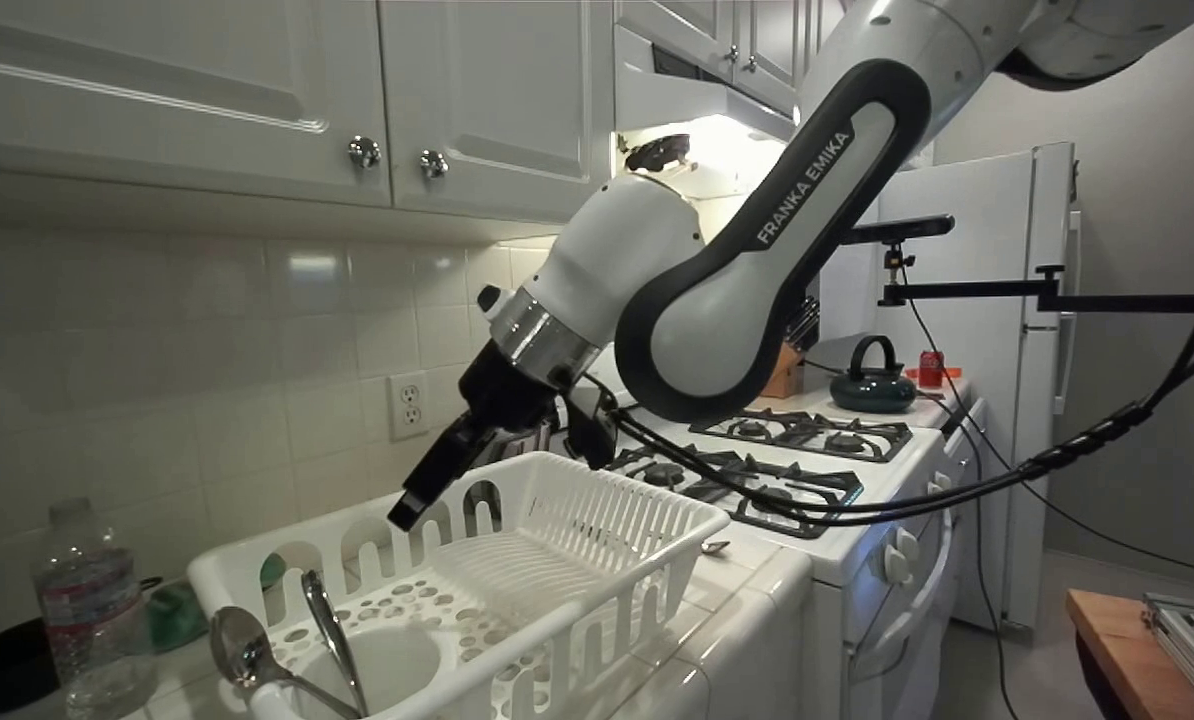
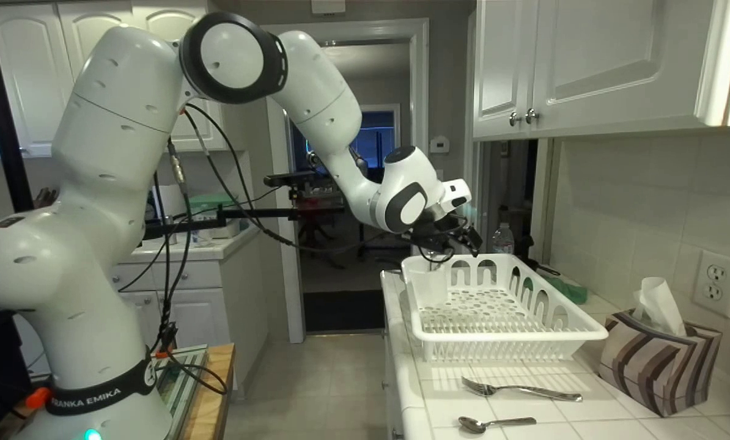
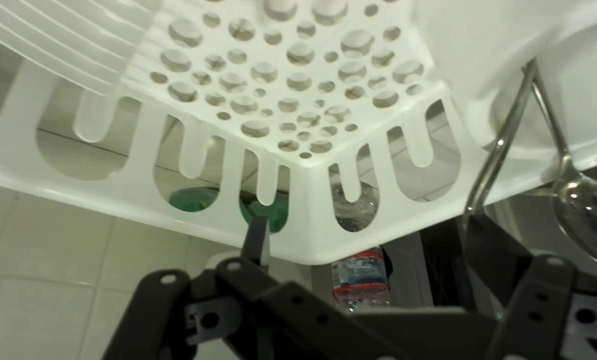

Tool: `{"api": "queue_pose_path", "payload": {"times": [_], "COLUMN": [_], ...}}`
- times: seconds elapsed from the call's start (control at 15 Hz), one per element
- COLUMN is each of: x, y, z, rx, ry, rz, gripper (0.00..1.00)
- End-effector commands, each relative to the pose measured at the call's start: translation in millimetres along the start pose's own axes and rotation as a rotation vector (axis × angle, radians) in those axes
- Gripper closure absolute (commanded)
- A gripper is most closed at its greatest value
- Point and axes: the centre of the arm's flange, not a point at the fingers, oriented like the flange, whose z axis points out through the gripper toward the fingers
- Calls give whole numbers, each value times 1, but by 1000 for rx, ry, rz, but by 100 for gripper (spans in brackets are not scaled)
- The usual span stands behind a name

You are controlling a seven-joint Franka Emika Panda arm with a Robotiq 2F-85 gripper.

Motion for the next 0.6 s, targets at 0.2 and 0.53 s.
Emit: {"api": "queue_pose_path", "payload": {"times": [0.2, 0.53], "x": [-4, -14], "y": [47, 80], "z": [-26, -34], "rx": [-207, -264], "ry": [-246, -408], "rz": [90, 200], "gripper": [0, 0]}}
